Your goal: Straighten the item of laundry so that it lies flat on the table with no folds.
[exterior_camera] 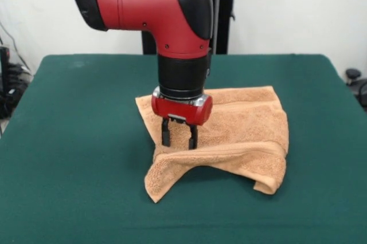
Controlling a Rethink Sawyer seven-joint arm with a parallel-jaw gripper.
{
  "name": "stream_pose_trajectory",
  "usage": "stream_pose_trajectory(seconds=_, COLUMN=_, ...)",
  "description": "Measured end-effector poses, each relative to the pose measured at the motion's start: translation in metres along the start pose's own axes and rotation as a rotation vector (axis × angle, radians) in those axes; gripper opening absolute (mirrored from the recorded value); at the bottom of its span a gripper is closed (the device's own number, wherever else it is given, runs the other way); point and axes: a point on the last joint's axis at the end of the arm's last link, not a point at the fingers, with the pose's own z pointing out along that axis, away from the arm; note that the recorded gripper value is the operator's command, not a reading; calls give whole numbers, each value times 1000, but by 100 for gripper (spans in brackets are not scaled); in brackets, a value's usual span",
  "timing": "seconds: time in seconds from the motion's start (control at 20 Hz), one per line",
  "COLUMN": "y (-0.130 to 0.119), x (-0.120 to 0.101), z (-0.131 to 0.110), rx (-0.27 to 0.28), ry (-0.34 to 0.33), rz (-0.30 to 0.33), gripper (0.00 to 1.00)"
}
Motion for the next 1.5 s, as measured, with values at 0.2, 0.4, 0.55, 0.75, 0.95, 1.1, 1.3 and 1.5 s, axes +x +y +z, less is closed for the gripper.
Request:
stream_pose_trajectory(seconds=0.2, y=-4, x=-1, z=-1, rx=-11, ry=0, rz=-5, gripper=100)
stream_pose_trajectory(seconds=0.4, y=-11, x=-5, z=-2, rx=-15, ry=-5, rz=-3, gripper=100)
stream_pose_trajectory(seconds=0.55, y=-20, x=-8, z=-3, rx=-10, ry=-11, rz=-5, gripper=100)
stream_pose_trajectory(seconds=0.75, y=-28, x=-10, z=-3, rx=-4, ry=-17, rz=-14, gripper=100)
stream_pose_trajectory(seconds=0.95, y=-38, x=-11, z=-4, rx=1, ry=-17, rz=-9, gripper=100)
stream_pose_trajectory(seconds=1.1, y=-46, x=-8, z=-5, rx=6, ry=-8, rz=3, gripper=100)
stream_pose_trajectory(seconds=1.3, y=-51, x=-6, z=-5, rx=5, ry=-5, rz=9, gripper=100)
stream_pose_trajectory(seconds=1.5, y=-51, x=-5, z=-5, rx=0, ry=-14, rz=9, gripper=100)
